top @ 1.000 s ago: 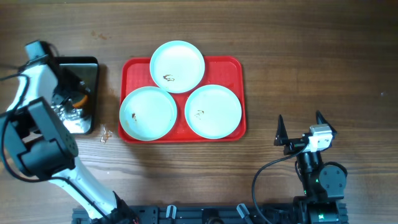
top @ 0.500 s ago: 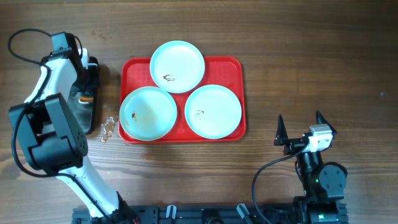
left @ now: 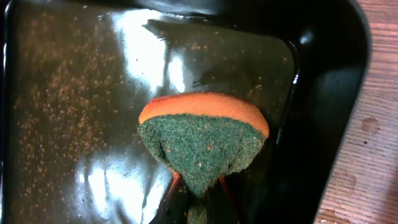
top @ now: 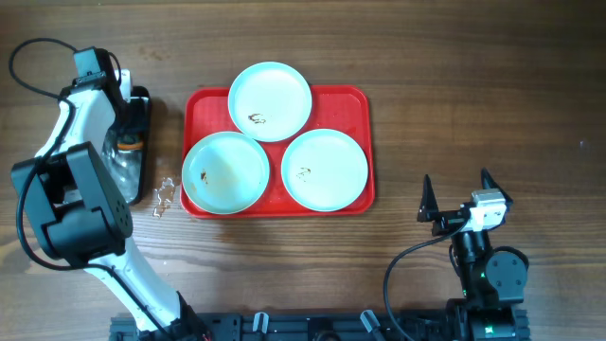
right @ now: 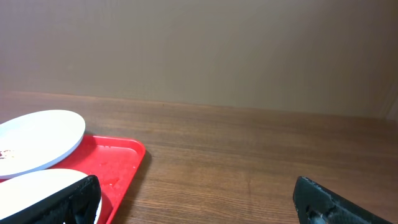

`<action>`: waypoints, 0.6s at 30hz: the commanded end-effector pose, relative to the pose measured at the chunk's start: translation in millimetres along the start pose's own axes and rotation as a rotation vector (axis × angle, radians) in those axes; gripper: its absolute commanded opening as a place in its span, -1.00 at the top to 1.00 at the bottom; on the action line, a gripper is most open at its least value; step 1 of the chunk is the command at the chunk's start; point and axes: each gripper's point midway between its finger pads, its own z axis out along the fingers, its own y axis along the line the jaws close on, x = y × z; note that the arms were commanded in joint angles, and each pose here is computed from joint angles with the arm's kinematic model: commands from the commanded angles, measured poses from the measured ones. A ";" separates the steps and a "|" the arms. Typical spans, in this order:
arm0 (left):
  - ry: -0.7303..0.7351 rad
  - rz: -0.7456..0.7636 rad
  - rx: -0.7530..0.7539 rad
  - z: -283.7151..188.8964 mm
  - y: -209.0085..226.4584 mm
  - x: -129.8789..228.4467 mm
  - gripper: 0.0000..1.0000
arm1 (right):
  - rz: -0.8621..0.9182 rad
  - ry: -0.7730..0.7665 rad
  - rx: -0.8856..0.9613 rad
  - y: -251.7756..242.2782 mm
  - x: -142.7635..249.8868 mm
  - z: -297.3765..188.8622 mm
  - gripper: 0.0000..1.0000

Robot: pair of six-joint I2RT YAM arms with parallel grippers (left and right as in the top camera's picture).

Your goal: Clean dirty plates on tray and stack at the side

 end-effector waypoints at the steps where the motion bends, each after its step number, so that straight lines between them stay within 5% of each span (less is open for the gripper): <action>1: 0.023 -0.115 -0.023 8.3 5.4 6.9 0.92 | 0.012 0.001 0.008 -1.7 0.4 0.1 -0.99; 11: 0.039 -0.103 -0.048 8.1 9.3 10.8 0.92 | 0.012 0.001 0.008 -1.7 0.4 0.1 -1.00; 18: -0.040 0.276 0.336 -1.7 -55.9 6.3 0.92 | 0.013 0.001 0.008 -1.6 0.4 0.1 -0.99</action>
